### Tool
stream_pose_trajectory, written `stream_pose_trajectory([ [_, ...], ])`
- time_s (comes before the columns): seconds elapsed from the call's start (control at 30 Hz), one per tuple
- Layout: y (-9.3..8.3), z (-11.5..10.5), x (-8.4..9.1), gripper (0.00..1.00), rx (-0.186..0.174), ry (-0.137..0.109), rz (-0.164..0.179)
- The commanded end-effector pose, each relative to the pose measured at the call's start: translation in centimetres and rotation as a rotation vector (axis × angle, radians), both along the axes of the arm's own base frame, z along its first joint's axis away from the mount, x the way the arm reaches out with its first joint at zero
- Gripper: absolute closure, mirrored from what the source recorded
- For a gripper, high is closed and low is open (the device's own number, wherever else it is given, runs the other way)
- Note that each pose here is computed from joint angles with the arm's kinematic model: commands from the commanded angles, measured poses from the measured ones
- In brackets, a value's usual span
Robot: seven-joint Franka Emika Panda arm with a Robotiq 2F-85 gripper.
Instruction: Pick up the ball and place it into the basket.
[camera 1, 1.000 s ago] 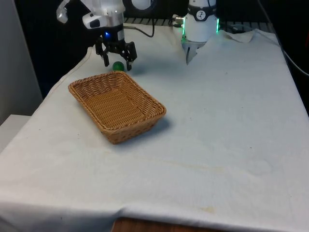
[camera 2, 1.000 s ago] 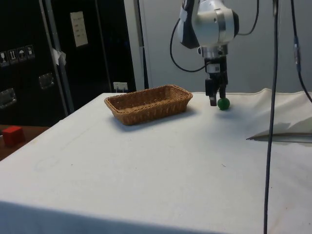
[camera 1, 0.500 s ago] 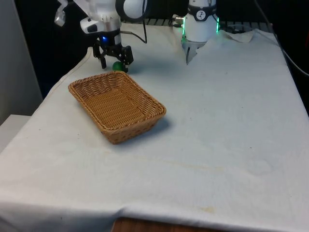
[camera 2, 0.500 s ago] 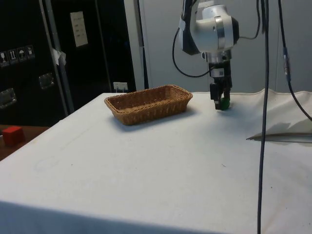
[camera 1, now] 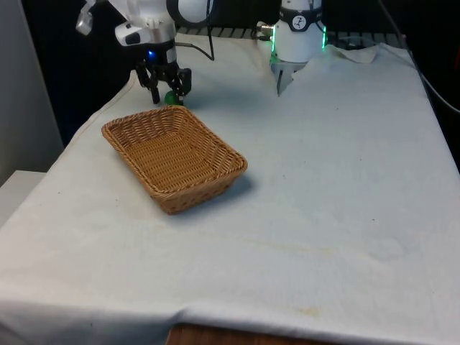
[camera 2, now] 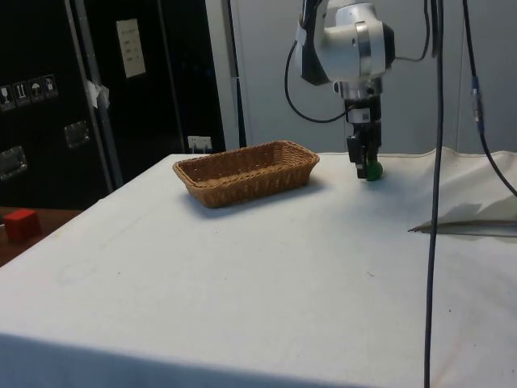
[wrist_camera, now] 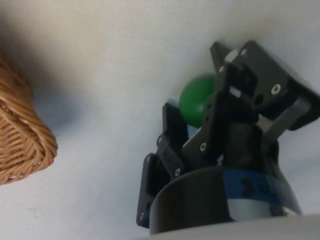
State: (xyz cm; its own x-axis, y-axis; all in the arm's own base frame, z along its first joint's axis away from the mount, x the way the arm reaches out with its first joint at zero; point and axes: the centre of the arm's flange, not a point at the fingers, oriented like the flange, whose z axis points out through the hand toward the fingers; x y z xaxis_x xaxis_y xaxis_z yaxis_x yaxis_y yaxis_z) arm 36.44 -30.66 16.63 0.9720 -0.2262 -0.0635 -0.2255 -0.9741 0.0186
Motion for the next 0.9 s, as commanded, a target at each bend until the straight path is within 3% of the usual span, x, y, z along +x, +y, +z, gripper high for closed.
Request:
stream_pose_trajectory([
  [0.0,0.0,0.1,0.0,0.64,0.002,0.005,0.004],
  [0.03,0.0,0.1,0.0,0.72,0.003,0.005,0.005],
  [0.07,0.0,0.2,-0.1,0.90,0.004,0.004,0.003],
  [0.1,0.0,0.2,-0.1,1.00,0.004,0.004,0.003],
  [0.43,-0.2,0.5,0.1,1.00,-0.001,-0.004,0.003],
  [0.87,-1.2,3.8,0.2,1.00,0.018,-0.030,0.029],
])
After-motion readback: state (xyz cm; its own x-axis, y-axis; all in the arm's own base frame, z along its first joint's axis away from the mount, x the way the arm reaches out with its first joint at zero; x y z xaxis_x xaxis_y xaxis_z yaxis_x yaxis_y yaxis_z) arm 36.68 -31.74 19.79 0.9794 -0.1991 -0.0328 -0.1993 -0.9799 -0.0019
